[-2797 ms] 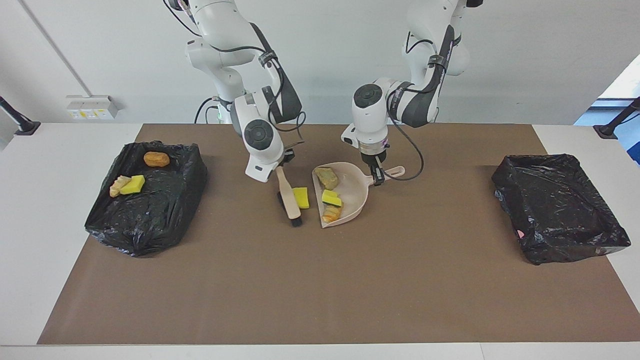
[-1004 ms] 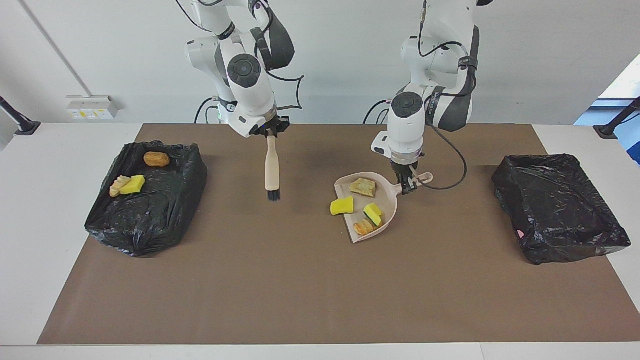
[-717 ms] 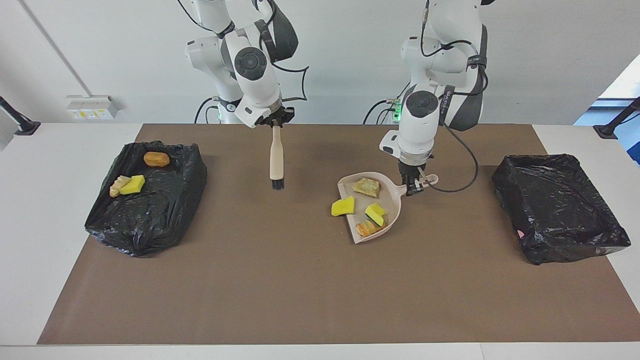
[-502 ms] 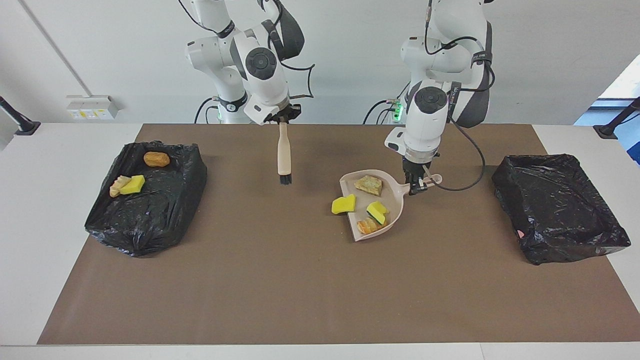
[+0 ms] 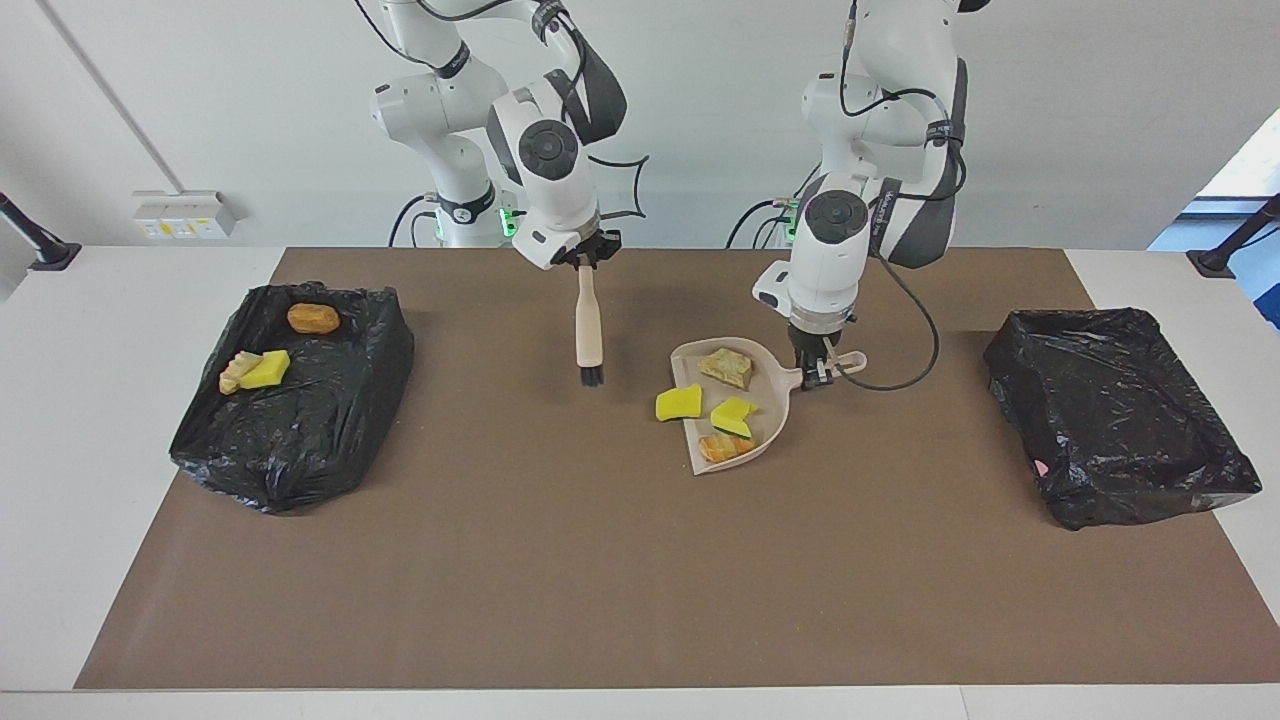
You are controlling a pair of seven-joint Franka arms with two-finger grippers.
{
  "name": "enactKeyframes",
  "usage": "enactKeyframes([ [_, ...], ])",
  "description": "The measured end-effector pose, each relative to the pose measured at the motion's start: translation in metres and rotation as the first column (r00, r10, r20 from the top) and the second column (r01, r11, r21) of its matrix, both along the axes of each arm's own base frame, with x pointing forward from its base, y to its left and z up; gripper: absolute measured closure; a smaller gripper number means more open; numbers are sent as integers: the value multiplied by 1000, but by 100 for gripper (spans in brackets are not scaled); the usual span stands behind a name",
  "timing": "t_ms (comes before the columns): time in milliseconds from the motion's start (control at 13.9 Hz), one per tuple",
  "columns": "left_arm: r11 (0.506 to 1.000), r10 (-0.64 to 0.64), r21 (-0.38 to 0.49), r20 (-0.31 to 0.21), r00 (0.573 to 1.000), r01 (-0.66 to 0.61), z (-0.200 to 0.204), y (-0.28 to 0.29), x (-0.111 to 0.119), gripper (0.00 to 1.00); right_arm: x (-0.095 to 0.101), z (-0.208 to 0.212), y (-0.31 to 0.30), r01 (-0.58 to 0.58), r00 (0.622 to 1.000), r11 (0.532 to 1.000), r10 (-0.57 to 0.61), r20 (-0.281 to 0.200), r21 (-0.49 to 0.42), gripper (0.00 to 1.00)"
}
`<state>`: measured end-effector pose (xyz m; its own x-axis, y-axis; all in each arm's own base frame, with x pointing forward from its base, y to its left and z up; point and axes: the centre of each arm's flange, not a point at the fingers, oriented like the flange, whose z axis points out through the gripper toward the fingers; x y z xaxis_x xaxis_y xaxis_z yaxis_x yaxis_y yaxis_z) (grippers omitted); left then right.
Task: Sweep and dump trash in bin
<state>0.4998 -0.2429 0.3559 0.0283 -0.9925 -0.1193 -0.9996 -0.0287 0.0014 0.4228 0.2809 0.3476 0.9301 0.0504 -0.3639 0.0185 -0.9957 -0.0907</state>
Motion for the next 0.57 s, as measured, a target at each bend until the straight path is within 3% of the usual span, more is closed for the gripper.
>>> enactKeyframes([
  [287,998,-62,-10,14,998,62,-1,-33,-16,67,26,-29,58,30,997,999,-27,-66,43,74],
  [574,998,-59,-8,14,998,59,-1,-31,-15,67,14,-22,99,63,991,993,-50,-124,100,74],
])
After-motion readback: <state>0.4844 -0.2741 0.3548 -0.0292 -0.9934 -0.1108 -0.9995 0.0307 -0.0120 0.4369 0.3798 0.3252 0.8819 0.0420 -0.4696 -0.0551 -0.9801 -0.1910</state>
